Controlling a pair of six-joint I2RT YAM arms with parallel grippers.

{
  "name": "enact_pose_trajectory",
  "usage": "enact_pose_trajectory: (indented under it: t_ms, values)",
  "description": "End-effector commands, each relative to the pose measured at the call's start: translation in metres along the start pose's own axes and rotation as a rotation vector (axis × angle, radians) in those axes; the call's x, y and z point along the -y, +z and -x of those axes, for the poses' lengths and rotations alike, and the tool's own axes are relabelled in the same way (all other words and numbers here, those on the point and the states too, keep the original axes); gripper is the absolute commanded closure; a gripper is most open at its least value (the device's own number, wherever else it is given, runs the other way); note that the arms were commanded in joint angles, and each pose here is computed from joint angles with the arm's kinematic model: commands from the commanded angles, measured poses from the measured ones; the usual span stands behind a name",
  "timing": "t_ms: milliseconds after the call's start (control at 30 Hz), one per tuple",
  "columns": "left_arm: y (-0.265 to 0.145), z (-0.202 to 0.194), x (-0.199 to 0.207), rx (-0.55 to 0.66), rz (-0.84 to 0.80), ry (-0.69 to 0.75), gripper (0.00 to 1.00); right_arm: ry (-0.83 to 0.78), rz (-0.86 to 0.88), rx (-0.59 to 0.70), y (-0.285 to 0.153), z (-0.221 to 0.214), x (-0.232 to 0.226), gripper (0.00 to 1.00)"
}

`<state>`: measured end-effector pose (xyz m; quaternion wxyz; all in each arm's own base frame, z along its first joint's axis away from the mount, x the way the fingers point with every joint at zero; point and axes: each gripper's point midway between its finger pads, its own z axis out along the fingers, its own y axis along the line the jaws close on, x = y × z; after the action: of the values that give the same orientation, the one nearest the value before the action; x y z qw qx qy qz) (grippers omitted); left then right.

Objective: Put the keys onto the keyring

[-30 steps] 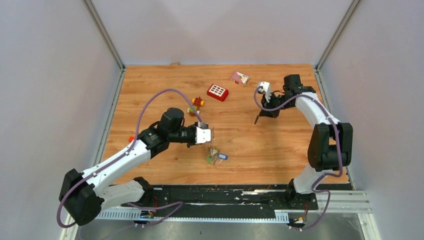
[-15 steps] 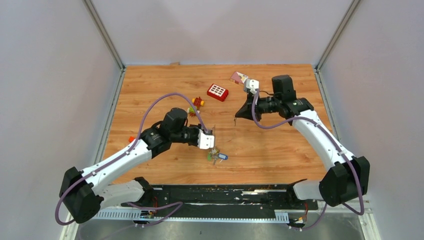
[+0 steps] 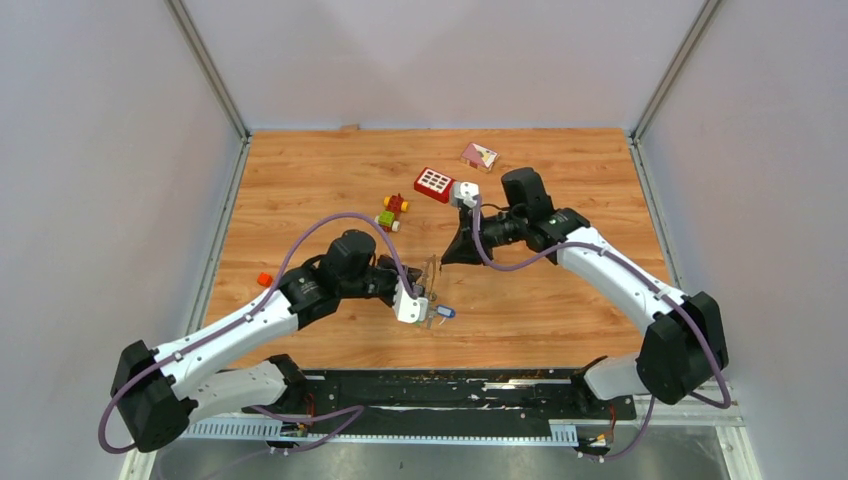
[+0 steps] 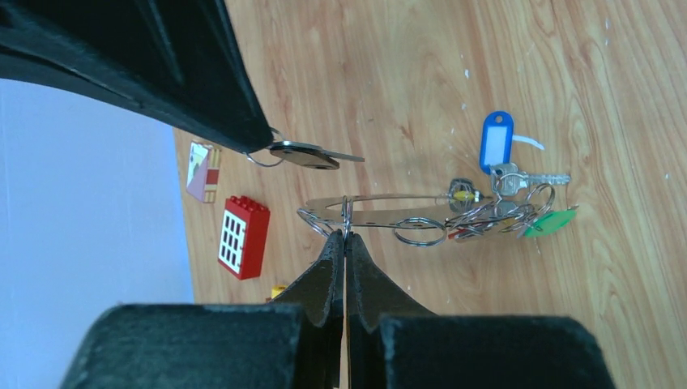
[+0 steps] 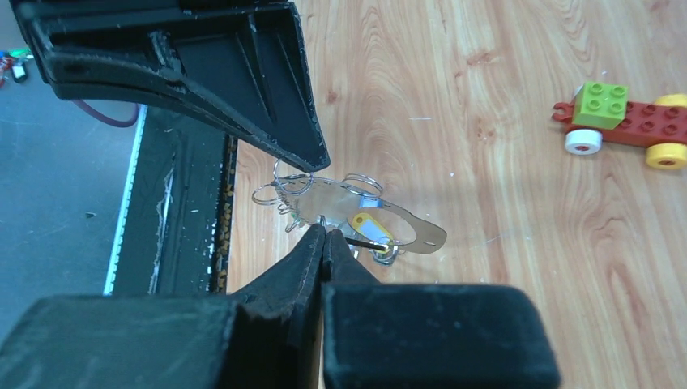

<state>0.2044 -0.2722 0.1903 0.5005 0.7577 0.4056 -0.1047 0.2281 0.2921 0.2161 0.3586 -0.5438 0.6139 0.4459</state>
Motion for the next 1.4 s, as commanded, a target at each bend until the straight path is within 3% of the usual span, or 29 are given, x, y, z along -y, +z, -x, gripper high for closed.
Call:
enact_pose_trajectory:
  t_ms: [0, 433, 900, 1367]
  values:
    - [-0.006, 0.004, -0.019, -0.020, 0.107, 0.101, 1.00, 0.050, 0.056, 0.047, 0.009, 0.011, -0.003, 1.00]
    - [-0.004, -0.003, -0.019, -0.096, 0.181, 0.207, 1.00, 0.205, 0.184, 0.046, 0.024, 0.003, -0.010, 1.00]
    - [-0.003, 0.002, -0.018, -0.078, 0.164, 0.195, 1.00, 0.244, 0.209, 0.053, 0.028, 0.019, -0.008, 1.00]
    - [-0.003, 0.001, -0.018, -0.087, 0.163, 0.209, 1.00, 0.313, 0.236, 0.004, 0.037, 0.008, -0.005, 1.00]
